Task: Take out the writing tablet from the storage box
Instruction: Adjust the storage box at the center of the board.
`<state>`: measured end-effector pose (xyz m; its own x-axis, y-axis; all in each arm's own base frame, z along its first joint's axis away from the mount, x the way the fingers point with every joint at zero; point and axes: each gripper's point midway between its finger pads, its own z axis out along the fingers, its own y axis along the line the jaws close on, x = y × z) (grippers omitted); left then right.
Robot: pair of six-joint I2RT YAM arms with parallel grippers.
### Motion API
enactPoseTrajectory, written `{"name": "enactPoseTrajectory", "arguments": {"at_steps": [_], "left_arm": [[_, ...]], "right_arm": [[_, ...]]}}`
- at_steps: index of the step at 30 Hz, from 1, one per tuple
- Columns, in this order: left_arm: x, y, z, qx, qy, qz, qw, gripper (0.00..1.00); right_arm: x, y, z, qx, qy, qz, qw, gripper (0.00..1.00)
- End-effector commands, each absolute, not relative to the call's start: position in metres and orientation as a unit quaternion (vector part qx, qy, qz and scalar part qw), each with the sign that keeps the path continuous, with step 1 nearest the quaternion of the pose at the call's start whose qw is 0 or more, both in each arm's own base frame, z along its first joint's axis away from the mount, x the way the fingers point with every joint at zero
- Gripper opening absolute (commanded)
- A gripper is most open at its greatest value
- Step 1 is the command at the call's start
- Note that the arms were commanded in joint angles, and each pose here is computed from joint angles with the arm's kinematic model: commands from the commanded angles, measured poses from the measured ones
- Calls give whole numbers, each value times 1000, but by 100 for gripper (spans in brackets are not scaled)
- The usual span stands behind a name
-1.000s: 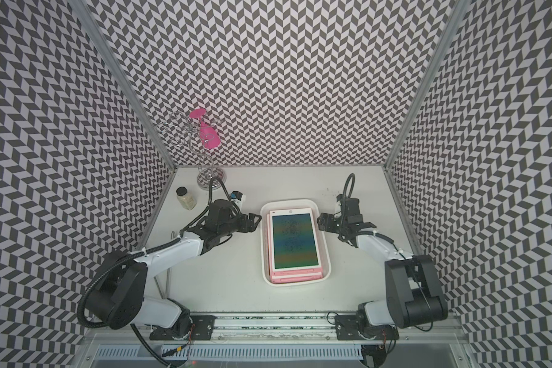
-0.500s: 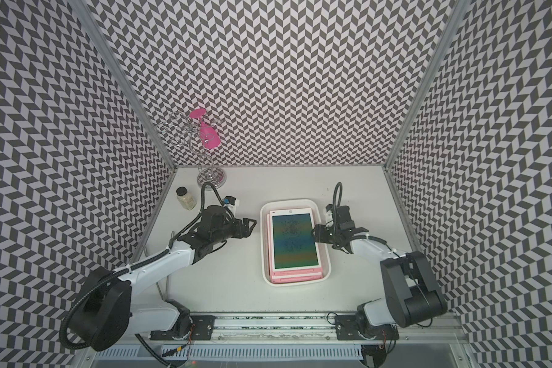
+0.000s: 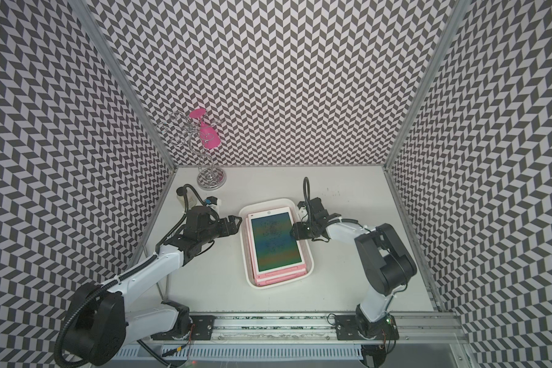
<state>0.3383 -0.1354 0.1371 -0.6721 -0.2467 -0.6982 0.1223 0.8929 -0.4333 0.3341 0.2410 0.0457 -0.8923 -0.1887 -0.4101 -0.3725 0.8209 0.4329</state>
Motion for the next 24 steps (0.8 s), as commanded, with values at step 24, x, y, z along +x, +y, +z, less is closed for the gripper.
{"name": "enactPoseTrajectory", "arguments": {"at_steps": [24], "left_arm": [[413, -105, 144, -27, 881, -145, 449, 93]], "right_arm": [[372, 243, 138, -184, 913, 227, 284, 77]]}}
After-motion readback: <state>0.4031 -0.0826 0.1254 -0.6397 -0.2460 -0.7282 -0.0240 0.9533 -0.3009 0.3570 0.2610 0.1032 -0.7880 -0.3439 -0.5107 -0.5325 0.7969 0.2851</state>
